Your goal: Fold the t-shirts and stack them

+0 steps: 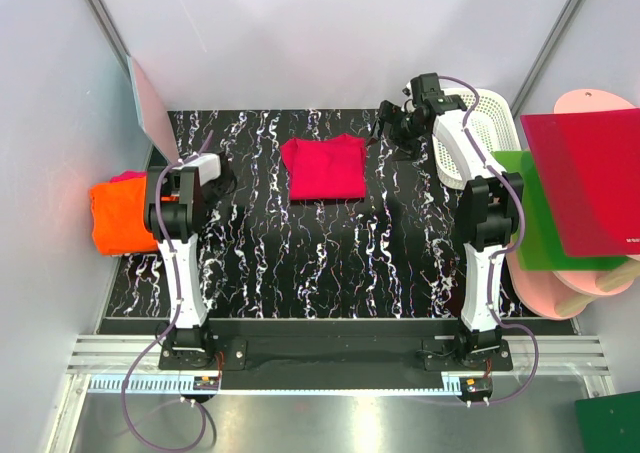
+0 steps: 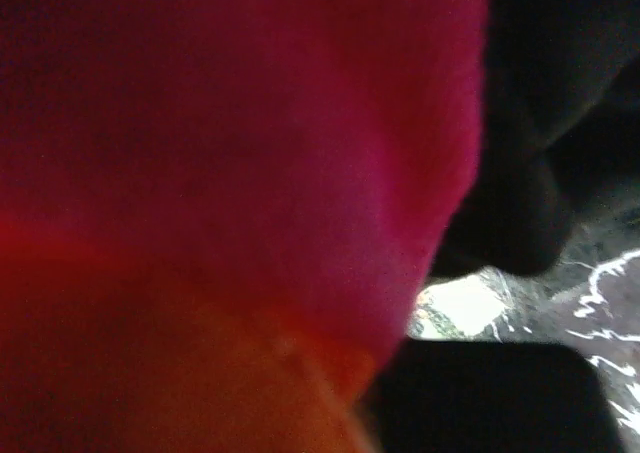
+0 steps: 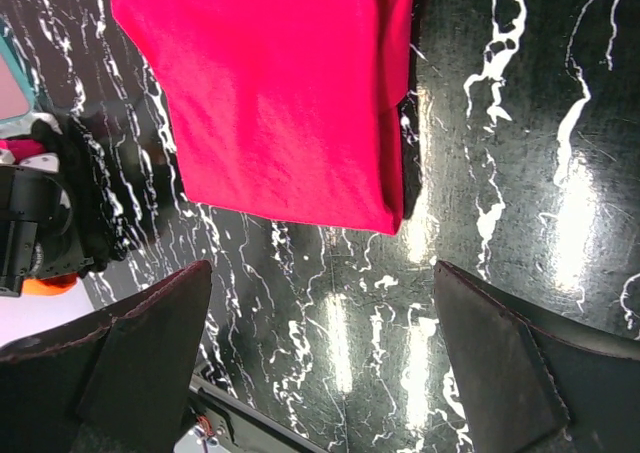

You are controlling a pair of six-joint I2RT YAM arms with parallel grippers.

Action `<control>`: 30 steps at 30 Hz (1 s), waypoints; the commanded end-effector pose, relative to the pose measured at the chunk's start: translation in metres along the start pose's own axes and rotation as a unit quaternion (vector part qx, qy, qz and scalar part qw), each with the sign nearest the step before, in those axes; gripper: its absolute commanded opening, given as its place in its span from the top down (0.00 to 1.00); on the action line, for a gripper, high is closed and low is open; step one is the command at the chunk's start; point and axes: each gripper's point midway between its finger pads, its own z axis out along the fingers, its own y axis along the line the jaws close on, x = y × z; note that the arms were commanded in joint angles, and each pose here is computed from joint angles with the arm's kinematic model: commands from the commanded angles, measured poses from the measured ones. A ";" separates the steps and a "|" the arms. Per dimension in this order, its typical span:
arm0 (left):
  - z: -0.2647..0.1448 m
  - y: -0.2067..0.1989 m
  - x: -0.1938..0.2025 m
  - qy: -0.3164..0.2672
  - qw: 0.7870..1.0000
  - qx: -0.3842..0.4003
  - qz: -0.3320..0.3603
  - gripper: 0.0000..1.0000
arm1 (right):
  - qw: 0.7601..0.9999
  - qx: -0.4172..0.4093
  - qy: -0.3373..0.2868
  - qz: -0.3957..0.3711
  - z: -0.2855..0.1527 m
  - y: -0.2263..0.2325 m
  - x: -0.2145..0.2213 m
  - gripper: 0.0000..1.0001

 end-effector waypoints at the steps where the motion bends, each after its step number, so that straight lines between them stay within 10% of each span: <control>1: 0.012 0.000 0.005 0.020 1.000 0.006 -0.015 1.00 | 0.998 -0.042 -0.041 -0.013 -0.036 0.026 -0.017 0.01; 20: -0.081 -0.090 0.024 -0.028 0.990 0.129 0.054 1.00 | 0.998 -0.050 -0.031 -0.005 -0.032 0.024 -0.010 0.02; 30: -0.091 -0.074 0.008 -0.047 0.993 0.105 0.035 1.00 | 0.998 -0.054 -0.025 -0.004 -0.033 0.023 -0.004 0.02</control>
